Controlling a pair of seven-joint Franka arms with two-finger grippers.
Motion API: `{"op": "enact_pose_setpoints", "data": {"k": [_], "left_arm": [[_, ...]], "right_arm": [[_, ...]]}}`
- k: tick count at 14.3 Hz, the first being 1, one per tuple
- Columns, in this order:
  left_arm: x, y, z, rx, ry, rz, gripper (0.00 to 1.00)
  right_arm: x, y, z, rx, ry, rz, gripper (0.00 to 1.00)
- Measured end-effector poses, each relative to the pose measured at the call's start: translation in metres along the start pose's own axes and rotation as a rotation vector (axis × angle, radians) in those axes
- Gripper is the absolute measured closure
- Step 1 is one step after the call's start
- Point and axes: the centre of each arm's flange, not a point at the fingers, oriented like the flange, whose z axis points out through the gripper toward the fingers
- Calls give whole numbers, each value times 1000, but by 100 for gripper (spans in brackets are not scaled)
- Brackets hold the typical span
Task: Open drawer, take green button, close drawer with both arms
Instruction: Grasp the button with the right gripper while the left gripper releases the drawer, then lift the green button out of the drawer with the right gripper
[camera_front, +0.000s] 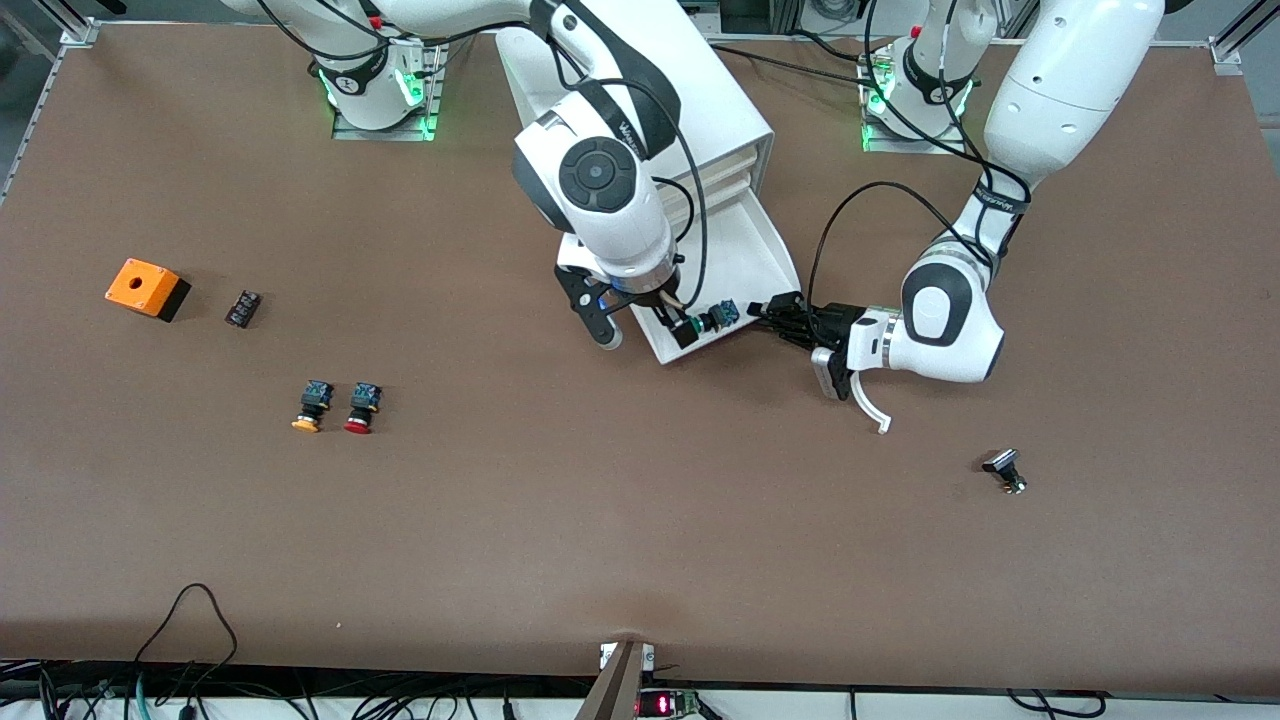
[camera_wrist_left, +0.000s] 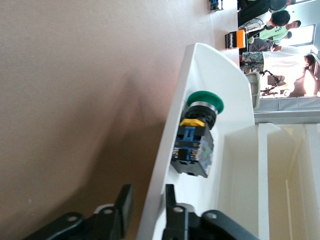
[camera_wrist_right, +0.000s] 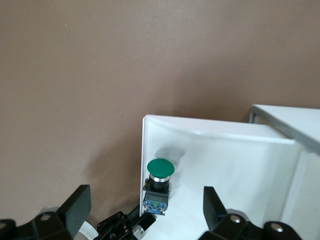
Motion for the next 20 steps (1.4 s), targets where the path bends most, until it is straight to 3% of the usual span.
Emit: {"op": "enact_pose_setpoints", "data": {"k": [6,10,16,20], "left_arm": [[14,7,-23,10,17,-22,2],[37,38,-56,83,-81,-86,0],[70,100,-110,324,-272,-231,0],[82,129,-141,472,-295,-364,0]], "right_arm": [[-22,-2,38,56,-3,23,0],[-33,0,66,76,-2,10,0],[-47,5,105,108,-2,12,0],[-56,8,111,104,-3,28,1]]}}
